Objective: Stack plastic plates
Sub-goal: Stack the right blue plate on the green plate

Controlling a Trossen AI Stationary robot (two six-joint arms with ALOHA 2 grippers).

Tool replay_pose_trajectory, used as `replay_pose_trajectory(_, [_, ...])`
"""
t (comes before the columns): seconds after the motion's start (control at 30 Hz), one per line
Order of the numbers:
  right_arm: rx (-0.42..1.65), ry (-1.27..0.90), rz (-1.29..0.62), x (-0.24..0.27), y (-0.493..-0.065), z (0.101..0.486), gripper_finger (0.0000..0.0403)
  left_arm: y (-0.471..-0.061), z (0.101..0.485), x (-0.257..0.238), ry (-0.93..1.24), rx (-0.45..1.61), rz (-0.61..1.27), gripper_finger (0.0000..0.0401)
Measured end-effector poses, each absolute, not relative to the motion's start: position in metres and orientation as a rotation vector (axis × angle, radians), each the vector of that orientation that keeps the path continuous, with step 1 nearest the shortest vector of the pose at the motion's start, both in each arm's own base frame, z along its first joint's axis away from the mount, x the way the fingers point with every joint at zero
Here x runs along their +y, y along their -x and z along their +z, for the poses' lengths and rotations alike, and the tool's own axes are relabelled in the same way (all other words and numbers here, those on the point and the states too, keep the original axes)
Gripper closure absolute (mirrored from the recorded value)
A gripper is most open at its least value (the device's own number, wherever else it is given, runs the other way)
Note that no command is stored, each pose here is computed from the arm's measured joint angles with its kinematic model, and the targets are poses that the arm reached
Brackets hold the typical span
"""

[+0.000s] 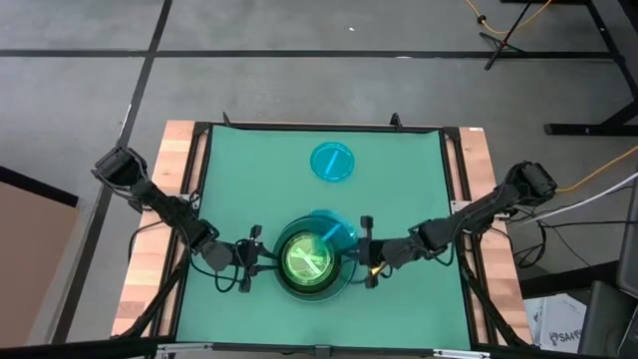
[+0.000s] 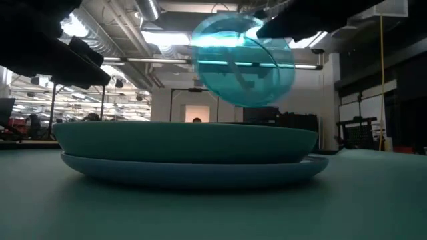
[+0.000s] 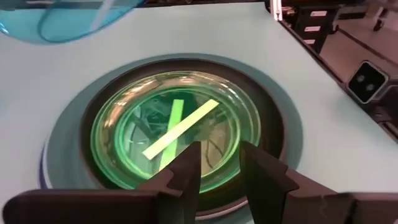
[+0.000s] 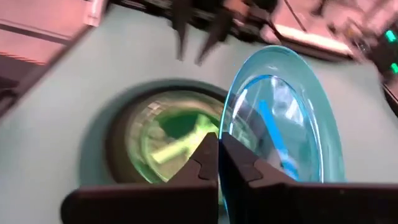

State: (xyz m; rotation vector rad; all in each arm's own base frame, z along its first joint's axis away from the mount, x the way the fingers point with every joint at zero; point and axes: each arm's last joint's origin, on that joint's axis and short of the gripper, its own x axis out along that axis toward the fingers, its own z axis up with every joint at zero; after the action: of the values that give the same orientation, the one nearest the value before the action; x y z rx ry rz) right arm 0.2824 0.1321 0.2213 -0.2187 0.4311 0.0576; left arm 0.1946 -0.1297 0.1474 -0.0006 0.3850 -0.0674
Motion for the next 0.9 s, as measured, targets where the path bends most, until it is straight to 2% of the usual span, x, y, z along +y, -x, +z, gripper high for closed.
replay_pose_trajectory(0.17, [0.367,0.250,0.153,0.152,-0.297,0.212,0.0403,-0.193,0.151,-0.137,0.000,0.372,-0.096,0.0298])
replay_pose_trajectory(0.4, [0.424,0.301,0.265,0.176,-0.333,0.201,0.0403,-0.193,0.152,-0.139,0.002,0.369,-0.101,0.0298])
replay_pose_trajectory(0.6, [0.578,0.405,0.265,0.184,-0.351,0.184,0.0403,-0.191,0.152,-0.141,0.001,0.379,-0.116,0.0298])
replay_pose_trajectory(0.9, [0.644,0.396,0.237,0.181,-0.364,0.165,0.0402,-0.187,0.158,-0.145,0.016,0.356,-0.145,0.0298])
